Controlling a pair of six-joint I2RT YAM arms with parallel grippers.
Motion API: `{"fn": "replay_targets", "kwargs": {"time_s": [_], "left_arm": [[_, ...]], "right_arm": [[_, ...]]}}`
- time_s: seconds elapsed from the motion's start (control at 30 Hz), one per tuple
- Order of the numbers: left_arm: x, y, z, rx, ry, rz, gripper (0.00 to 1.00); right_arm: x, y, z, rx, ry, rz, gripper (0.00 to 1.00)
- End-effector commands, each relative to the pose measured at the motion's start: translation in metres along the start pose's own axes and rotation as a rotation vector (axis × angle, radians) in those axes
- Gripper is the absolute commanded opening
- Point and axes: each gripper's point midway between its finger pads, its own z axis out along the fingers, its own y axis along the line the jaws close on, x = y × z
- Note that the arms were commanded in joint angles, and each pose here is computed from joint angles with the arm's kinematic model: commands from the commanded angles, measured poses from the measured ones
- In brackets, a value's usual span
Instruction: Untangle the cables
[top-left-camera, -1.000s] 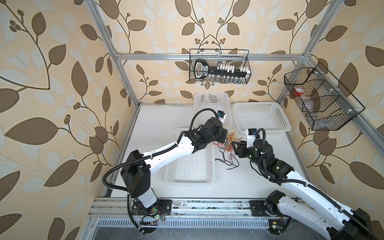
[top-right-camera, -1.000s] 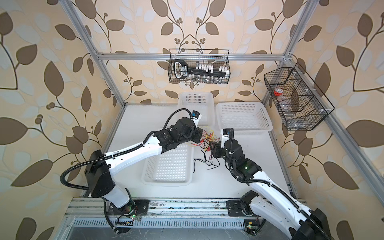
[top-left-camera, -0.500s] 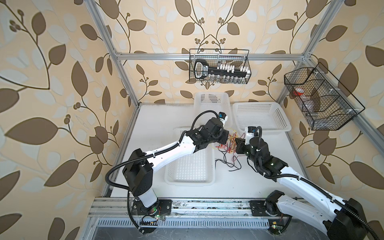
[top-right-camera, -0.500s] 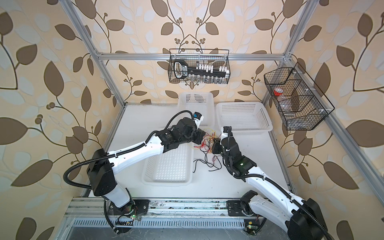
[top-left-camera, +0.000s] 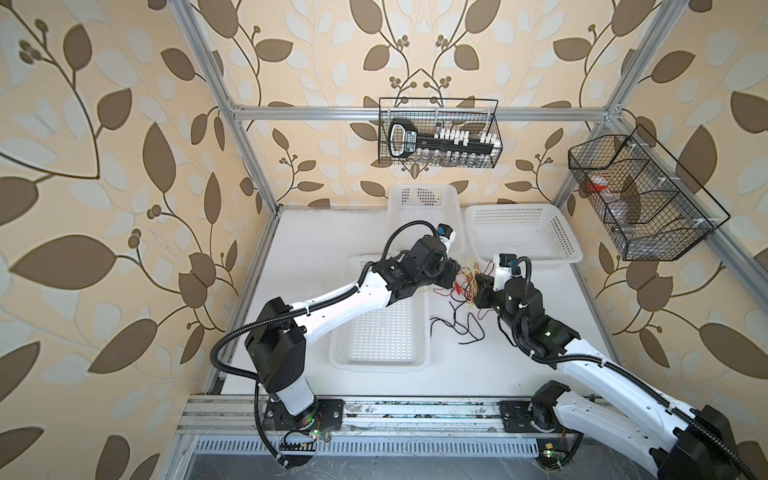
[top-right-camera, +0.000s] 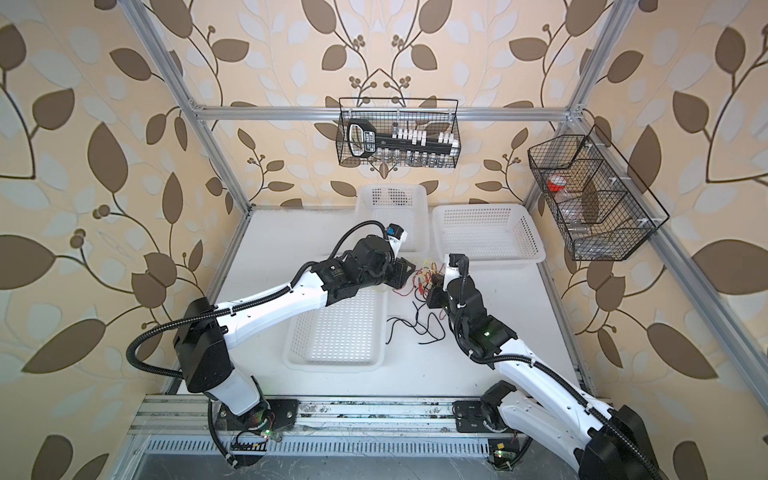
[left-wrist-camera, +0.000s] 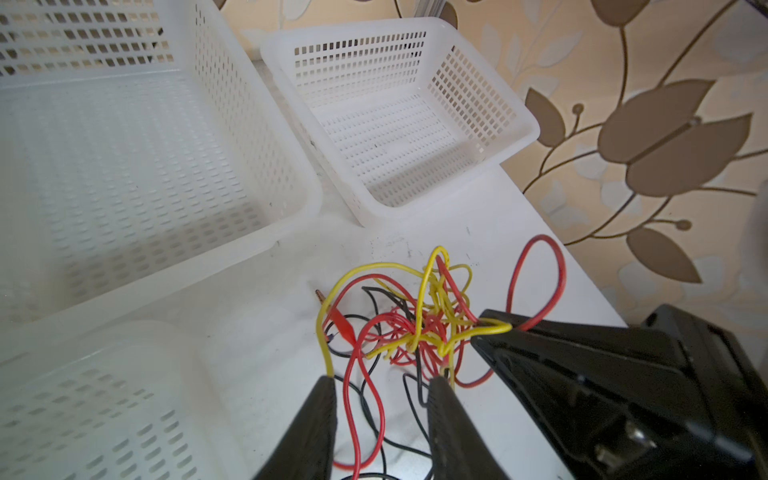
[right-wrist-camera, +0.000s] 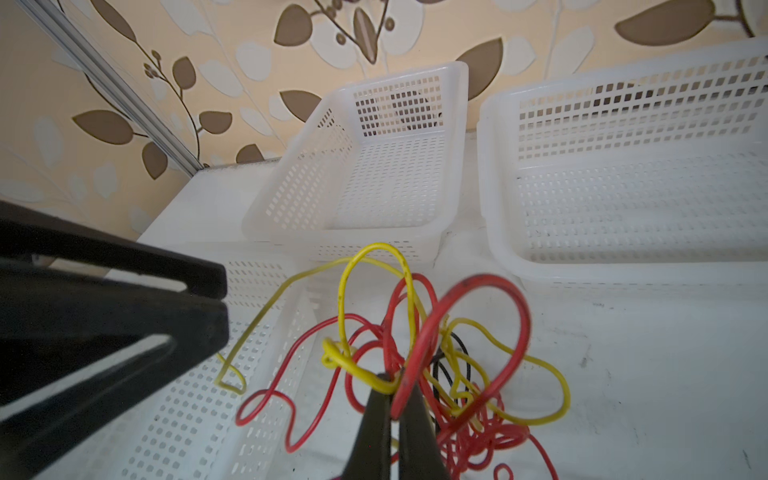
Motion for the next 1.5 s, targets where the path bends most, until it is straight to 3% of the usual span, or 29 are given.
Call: {"fn": "replay_targets", "kwargs": {"time_s": [0.0,0.17,0.43,0.6,0.73,0.9,1.2,1.47], "left_arm": [[-0.026,-0.007,-0.016,0.012,-0.075,0.009,0.49],[-0.025,-0.001,-0.011,-0.026,-0.067,0.046,0.56],[-0.004,0.034,0.010,-0.207,0.034,0.145,0.54],[0.008,0.039,0.024,-0.211,0.091,0.150,0.54],[0.011,0.044,0.034,-0.234,0.107,0.148,0.41],[0.010,0.049,0.038,-0.264,0.107,0.147,0.02],[-0.025,0.048,0.001,-0.306,-0.011,0.143,0.00],[-0.060,0.051,-0.058,-0.349,-0.161,0.120,0.00]], "right_arm": [[-0.010,0.001,-0.005,-0.003,-0.063,-0.038,0.00],[-0.012,0.005,-0.009,-0.029,-0.083,-0.058,0.00],[-0.014,0.007,-0.011,-0.042,-0.095,-0.067,0.00],[-0.016,0.009,-0.011,-0.051,-0.099,-0.066,0.00],[-0.016,0.009,-0.011,-0.051,-0.102,-0.062,0.00],[-0.013,0.006,-0.011,-0.042,-0.097,-0.057,0.00],[0.018,-0.011,0.000,0.034,-0.021,-0.018,0.00],[0.057,-0.046,0.008,0.141,0.081,0.096,0.00]]}}
